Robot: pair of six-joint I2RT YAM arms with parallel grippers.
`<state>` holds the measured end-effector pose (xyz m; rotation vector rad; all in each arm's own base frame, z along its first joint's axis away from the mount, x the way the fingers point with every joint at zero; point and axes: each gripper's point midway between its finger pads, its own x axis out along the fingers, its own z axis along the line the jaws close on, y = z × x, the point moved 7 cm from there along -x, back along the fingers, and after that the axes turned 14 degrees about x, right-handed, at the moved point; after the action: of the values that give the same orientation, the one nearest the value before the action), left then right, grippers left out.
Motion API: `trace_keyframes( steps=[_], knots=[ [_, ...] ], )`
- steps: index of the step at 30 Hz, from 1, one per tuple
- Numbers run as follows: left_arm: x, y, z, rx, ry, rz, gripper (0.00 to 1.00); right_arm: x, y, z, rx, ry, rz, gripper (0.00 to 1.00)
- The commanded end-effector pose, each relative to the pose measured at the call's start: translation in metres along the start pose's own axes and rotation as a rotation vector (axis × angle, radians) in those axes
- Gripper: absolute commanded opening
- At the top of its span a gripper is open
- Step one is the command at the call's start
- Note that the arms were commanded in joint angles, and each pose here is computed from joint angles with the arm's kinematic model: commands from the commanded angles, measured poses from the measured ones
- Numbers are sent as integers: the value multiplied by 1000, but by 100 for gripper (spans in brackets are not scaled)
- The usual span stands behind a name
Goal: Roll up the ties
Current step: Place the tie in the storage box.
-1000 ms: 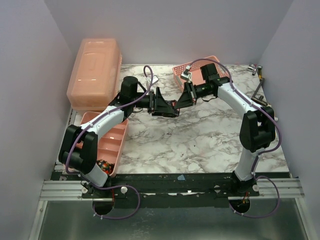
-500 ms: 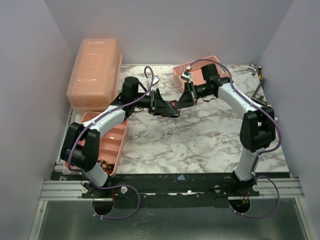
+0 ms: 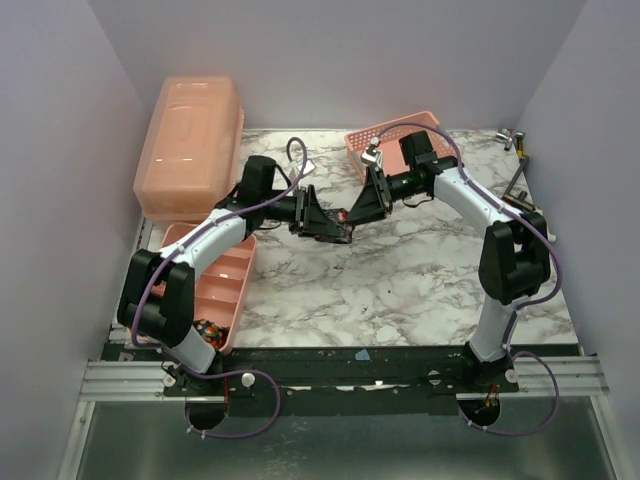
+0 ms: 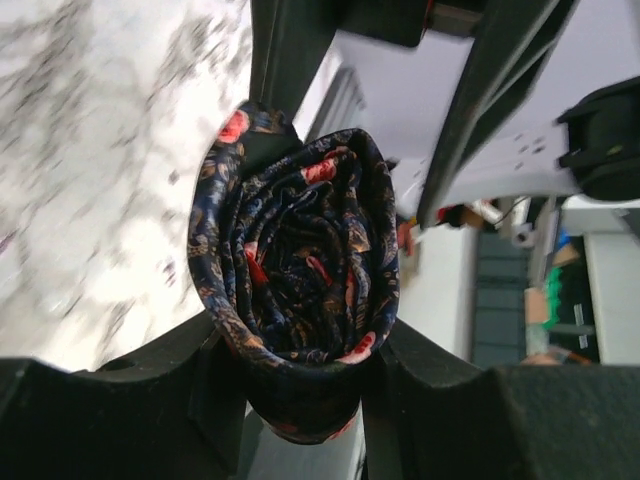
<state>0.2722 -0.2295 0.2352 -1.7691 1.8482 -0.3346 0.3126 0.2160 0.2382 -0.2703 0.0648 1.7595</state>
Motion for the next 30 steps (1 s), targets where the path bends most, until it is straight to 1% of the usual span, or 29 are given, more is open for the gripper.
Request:
trace_keyframes(
  steps=[1, 2, 3, 4, 7, 8, 10, 12, 15, 18, 22, 25, 30],
  knots=[
    [-45, 14, -12, 149, -133, 80, 0, -5, 6, 0, -47, 90, -22, 74],
    [-59, 23, -11, 182, -188, 125, 0, -9, 7, -2, -46, 116, -33, 82],
    [-72, 28, -10, 210, -246, 162, 0, -12, 8, -3, -55, 135, -40, 93],
    [-88, 35, -9, 225, -302, 193, 0, -16, 10, -6, -50, 162, -50, 99],
    [-130, 55, -4, 251, -449, 309, 0, -21, 15, -13, -58, 201, -43, 100],
    [-141, 64, -2, 239, -491, 359, 0, -21, 17, -15, -75, 205, -32, 100],
    [-163, 80, 2, 229, -565, 416, 0, -23, 22, -15, -105, 201, -9, 100],
    [-180, 96, 4, 217, -629, 459, 0, -25, 25, -15, -139, 225, 1, 100],
    [-199, 116, 6, 166, -688, 491, 0, -28, 29, -15, -149, 265, 0, 100],
    [-213, 127, 14, 126, -772, 471, 0, -29, 35, -16, -145, 274, 2, 100],
    [-226, 125, 25, 68, -867, 405, 0, -30, 39, -19, -139, 298, 0, 100],
    [-233, 127, 32, 46, -925, 402, 0, -30, 41, -20, -135, 300, -1, 100],
    [-232, 137, 40, 2, -938, 432, 0, -30, 39, -23, -135, 310, -2, 100]
  ],
)
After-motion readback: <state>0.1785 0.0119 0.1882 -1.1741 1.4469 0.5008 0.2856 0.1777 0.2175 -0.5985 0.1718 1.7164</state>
